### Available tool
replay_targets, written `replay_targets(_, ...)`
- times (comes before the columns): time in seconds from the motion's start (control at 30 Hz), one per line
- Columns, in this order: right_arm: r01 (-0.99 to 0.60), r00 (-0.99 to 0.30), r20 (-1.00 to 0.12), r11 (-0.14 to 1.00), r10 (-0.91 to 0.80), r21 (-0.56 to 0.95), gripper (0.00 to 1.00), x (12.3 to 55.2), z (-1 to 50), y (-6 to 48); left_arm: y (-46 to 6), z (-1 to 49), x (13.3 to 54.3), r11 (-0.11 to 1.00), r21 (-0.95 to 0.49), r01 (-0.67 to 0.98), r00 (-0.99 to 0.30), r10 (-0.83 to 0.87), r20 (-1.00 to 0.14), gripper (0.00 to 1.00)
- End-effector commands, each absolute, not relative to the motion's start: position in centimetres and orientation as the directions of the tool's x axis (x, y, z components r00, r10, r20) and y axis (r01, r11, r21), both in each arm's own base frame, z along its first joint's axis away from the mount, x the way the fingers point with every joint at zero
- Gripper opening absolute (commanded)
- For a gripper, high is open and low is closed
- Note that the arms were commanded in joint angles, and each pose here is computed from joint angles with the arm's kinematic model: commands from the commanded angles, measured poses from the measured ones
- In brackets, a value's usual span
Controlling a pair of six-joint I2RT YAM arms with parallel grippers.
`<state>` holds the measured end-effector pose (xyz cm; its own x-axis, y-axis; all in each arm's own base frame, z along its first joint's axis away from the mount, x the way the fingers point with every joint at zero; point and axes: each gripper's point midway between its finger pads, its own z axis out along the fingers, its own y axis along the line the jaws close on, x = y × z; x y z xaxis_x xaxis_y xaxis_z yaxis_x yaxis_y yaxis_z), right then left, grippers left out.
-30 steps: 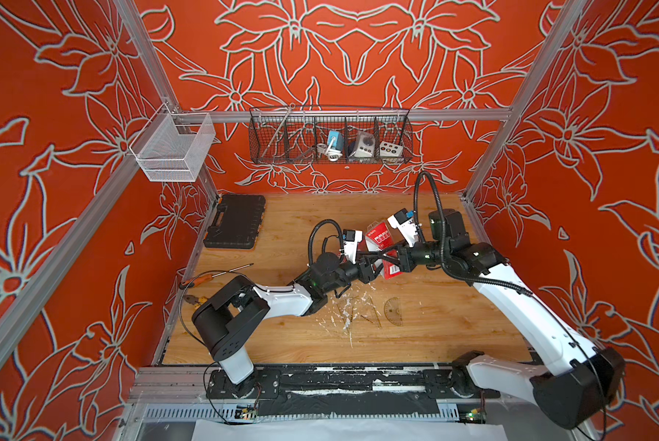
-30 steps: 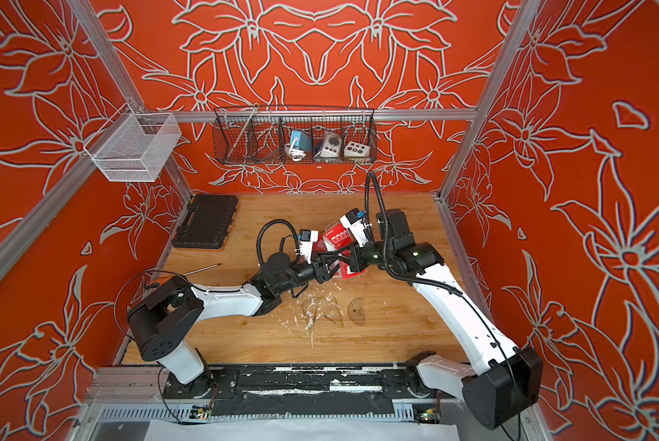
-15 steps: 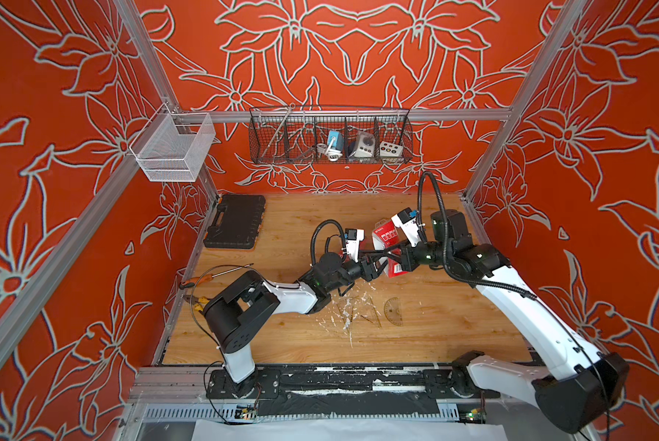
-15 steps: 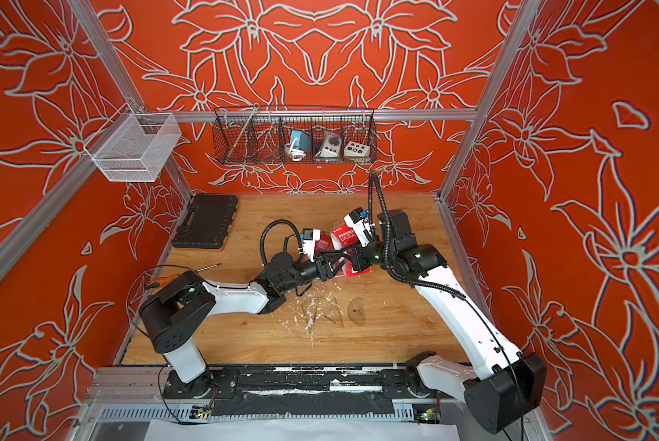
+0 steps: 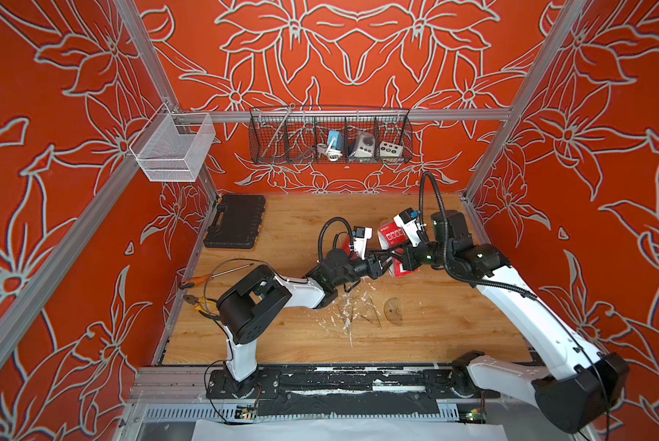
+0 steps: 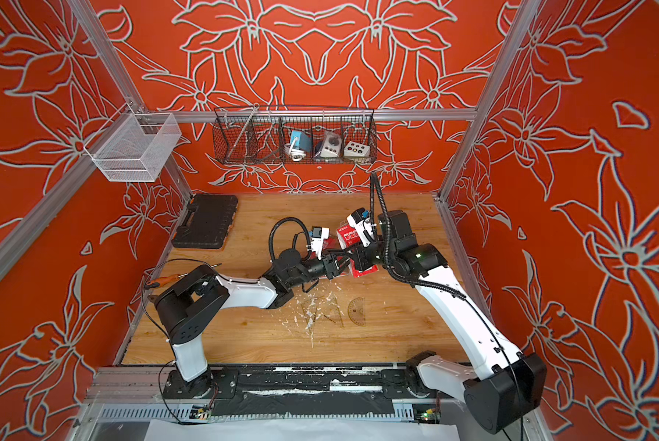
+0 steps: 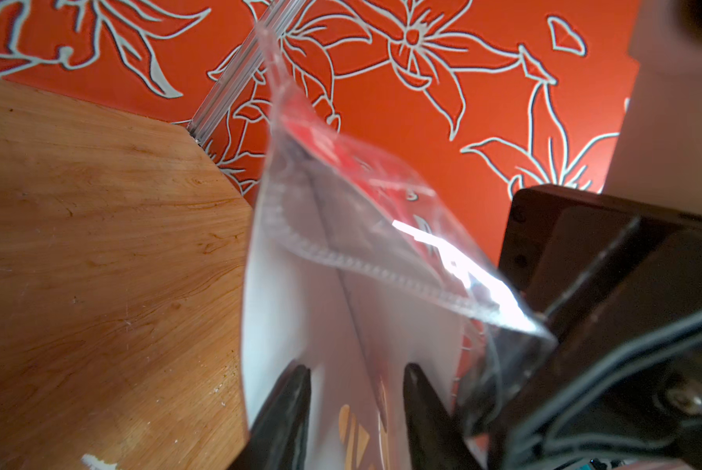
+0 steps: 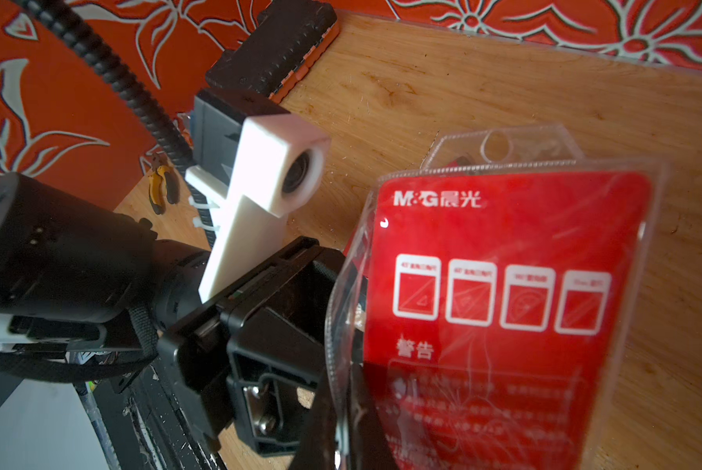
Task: Open the ruler set and take out the ruler
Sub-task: Take out the ruler from the ruler set bag.
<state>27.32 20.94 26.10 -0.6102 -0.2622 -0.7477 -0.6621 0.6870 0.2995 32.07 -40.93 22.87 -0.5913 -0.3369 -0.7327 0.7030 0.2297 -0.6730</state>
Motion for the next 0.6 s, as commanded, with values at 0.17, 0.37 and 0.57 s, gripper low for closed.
replay_targets(0.17, -0.684, -0.612, -0.728, 0.669, -0.309, 0.291, 0.00, 26.87, 25.41, 21.57, -42.26, 27.77, 30.27, 0.106, -0.590, 0.801, -0.521, -0.364, -0.772, 0.33)
replay_targets(0.37, -0.689, -0.612, -0.726, 0.661, -0.314, 0.295, 0.00, 26.69, 25.41, 21.71, -42.35, 28.20, 30.30, 0.093, -0.583, 0.807, -0.514, -0.374, -0.772, 0.20)
replay_targets(0.57, -0.690, -0.616, -0.721, 0.658, -0.318, 0.300, 0.00, 26.55, 25.22, 21.74, -42.38, 28.25, 30.41, 0.105, -0.574, 0.812, -0.504, -0.372, -0.780, 0.18)
